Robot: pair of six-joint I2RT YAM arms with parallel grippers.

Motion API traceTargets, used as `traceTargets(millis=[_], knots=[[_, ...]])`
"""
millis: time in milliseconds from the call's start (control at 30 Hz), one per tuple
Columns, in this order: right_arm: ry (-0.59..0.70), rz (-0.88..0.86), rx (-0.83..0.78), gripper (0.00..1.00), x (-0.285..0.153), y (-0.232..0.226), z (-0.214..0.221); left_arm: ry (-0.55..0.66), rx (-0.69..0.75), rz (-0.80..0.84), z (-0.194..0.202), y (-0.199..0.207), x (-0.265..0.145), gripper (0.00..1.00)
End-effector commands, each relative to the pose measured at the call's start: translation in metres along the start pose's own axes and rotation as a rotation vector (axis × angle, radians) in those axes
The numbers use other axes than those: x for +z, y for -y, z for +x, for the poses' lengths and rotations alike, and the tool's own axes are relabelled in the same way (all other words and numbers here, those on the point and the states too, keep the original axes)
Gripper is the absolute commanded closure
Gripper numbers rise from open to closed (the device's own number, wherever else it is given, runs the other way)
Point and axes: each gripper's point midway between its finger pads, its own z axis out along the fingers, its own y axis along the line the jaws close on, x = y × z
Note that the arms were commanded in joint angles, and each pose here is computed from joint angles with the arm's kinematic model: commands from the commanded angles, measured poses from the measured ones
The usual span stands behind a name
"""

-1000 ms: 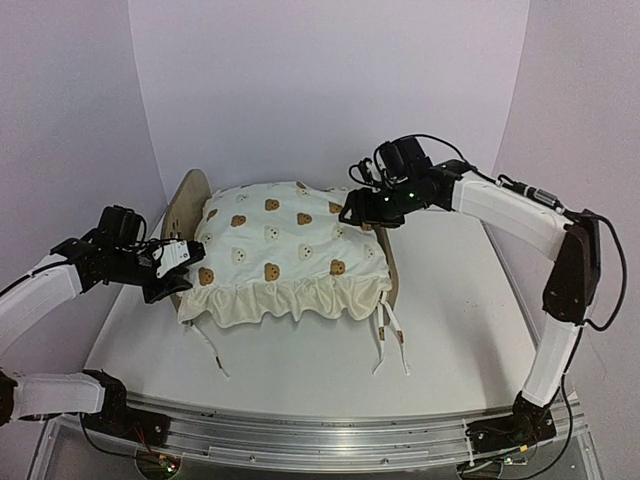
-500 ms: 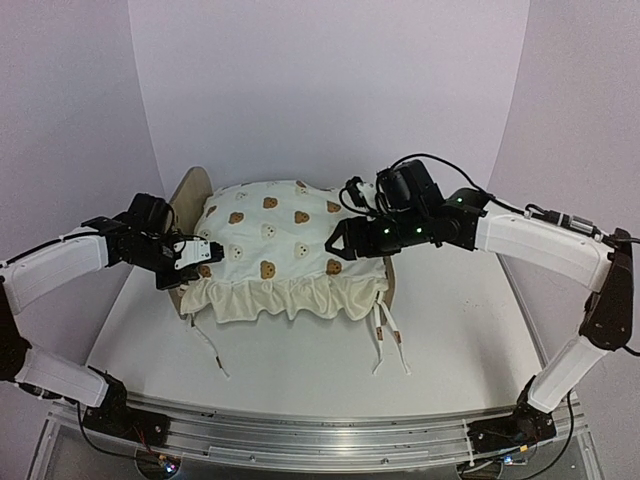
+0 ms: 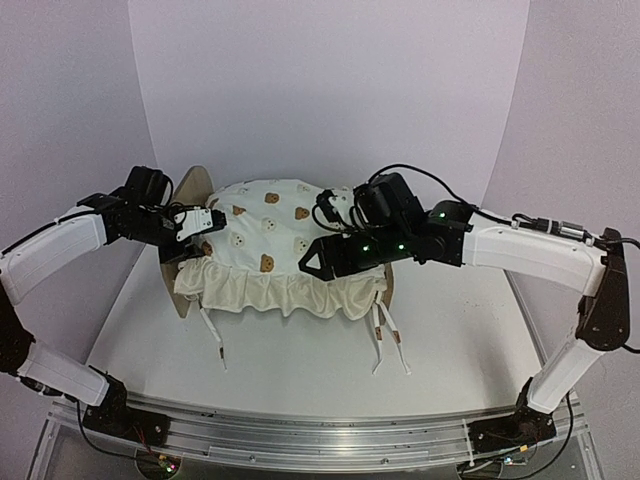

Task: Set up the pet bed

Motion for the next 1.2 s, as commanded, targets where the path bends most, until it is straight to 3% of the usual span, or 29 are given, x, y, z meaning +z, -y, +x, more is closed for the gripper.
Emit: traceTargets(millis=[0,167,333,567,700,867,1167], knots=[[0.041,-0.076,-0.037,0.32,0.001,-0.024,-0.019,0.04,0.051,0.267,-0.002,0.057,-0.027,0.37],[0.036,-0.094,-0.055,0.32,0.003,-0.034,-0.015,0.112,0.088,0.326,-0.013,0.072,-0.05,0.29],[0.006,-0.137,-0.083,0.31,0.013,-0.052,0.0,0.11,0.135,0.303,-0.013,0.073,-0.06,0.4],[0.001,-0.16,-0.087,0.31,0.025,-0.063,0.008,-0.015,0.231,0.4,0.006,0.13,-0.041,0.46],[0.005,-0.172,-0.085,0.31,0.028,-0.066,0.007,-0.069,0.233,0.228,0.011,0.099,-0.015,0.47],[0.005,-0.176,-0.085,0.31,0.029,-0.067,0.009,-0.045,0.228,0.063,0.0,0.054,-0.005,0.45],[0.036,-0.144,-0.1,0.31,0.021,-0.061,0.007,-0.113,0.174,0.142,0.027,0.047,0.019,0.46]])
